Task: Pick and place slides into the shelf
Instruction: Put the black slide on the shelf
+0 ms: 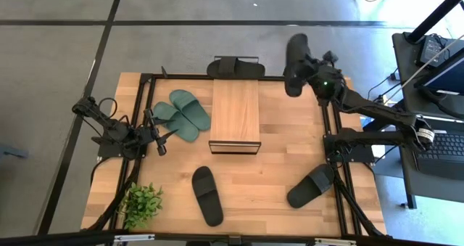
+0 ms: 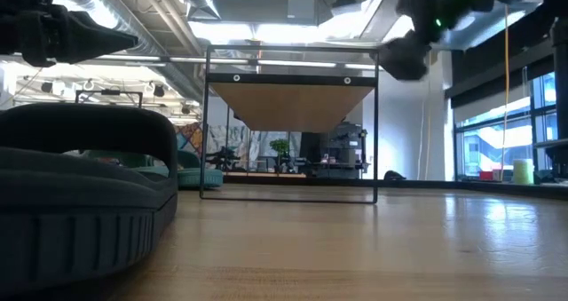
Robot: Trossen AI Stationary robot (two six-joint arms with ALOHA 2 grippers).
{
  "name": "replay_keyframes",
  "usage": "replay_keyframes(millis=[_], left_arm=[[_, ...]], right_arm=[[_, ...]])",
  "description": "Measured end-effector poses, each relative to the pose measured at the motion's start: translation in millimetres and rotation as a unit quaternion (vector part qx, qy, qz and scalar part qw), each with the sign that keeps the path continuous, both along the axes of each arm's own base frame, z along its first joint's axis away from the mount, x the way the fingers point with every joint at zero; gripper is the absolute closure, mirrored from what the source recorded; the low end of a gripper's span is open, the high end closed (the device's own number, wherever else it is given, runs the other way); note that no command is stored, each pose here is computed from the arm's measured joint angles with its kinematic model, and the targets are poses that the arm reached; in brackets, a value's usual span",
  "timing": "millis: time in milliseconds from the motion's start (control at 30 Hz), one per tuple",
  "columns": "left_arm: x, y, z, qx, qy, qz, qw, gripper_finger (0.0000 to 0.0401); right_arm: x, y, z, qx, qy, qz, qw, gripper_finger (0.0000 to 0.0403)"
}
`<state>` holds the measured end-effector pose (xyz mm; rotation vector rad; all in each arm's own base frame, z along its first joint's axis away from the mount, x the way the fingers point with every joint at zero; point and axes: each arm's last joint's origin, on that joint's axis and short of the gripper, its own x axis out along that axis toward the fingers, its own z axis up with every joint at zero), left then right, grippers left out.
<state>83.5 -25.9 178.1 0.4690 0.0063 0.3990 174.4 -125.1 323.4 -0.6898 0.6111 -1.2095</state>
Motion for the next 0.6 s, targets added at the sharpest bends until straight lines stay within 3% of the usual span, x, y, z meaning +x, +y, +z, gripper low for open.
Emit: replay_keyframes(millis=[133,267,467,600], left_arm=[[0,0,0,0.0,0.0,0.0,1.0,0.0233],[0,0,0,0.0,0.0,0.0,1.0,0.0233],[0,0,0,0.018,0.007,0.001,1.0,0.0233],[0,0,0,0.019,0.008,0.002,1.0,0.0233]], right_arm=[[10,3,31,-0.039,-0.016,0.103,0.994,0.0387],[21,0,59,-0.074,-0.002,0.161,0.984,0.0387],[47,-11,85,-0.125,0.071,0.209,0.967,0.0387],[70,-21,92,-0.165,0.137,0.258,0.942,0.0387]])
